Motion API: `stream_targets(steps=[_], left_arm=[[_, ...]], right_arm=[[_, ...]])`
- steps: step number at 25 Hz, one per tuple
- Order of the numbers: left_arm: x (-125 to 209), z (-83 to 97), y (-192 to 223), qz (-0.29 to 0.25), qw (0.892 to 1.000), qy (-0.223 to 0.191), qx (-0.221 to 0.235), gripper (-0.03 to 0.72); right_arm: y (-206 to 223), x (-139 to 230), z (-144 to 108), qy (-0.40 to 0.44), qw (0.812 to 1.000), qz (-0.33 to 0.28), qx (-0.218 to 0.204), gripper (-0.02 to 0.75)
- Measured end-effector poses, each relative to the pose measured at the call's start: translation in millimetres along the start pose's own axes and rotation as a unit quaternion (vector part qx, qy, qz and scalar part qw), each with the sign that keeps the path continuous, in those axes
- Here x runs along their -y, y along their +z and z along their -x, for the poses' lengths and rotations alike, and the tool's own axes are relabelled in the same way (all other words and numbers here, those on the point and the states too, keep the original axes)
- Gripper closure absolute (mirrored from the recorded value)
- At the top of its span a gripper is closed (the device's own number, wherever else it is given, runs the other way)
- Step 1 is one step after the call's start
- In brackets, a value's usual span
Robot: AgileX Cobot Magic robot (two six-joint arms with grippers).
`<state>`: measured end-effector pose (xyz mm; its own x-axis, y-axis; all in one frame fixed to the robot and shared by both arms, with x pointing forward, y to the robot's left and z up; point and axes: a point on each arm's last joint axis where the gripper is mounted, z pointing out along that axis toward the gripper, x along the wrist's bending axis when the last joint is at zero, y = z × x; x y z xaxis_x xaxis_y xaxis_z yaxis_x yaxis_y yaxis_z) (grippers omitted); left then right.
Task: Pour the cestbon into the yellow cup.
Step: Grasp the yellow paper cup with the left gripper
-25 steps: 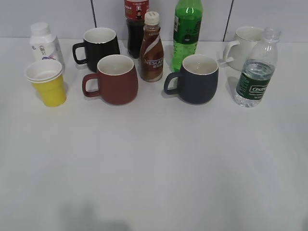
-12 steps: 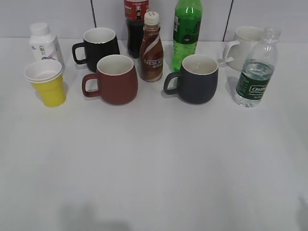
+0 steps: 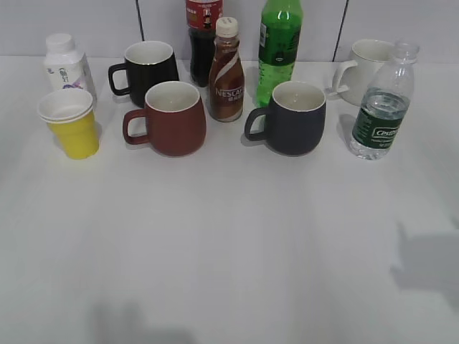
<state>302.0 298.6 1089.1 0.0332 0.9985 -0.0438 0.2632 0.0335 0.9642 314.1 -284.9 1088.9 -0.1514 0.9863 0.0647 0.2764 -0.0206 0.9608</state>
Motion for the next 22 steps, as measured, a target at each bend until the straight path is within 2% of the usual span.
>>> stream_targets(steps=[5,8,10,14,19,22], left_arm=[[-6,0.5,52,0.027,1.000,-0.006,0.003,0.445],[-3,0.2,81,0.009,1.000,0.000,0.000,0.445],[3,-0.1,99,-0.021,1.000,0.000,-0.001,0.444],[30,0.3,132,-0.059,0.998,0.001,0.002,0.444],[69,15.5,153,-0.044,0.998,0.009,0.042,0.433],[85,28.6,167,-0.048,0.996,0.019,0.071,0.390]], right_arm=[[39,-2,0,-0.009,1.000,0.003,-0.005,0.166],[66,2,-1,0.017,0.999,-0.028,-0.013,0.166],[88,9,-1,0.040,0.997,-0.062,-0.010,0.167],[126,25,3,0.050,0.993,-0.102,0.007,0.172],[161,37,9,0.050,0.994,-0.091,0.033,0.171],[176,43,12,0.046,0.995,-0.077,0.045,0.173]])
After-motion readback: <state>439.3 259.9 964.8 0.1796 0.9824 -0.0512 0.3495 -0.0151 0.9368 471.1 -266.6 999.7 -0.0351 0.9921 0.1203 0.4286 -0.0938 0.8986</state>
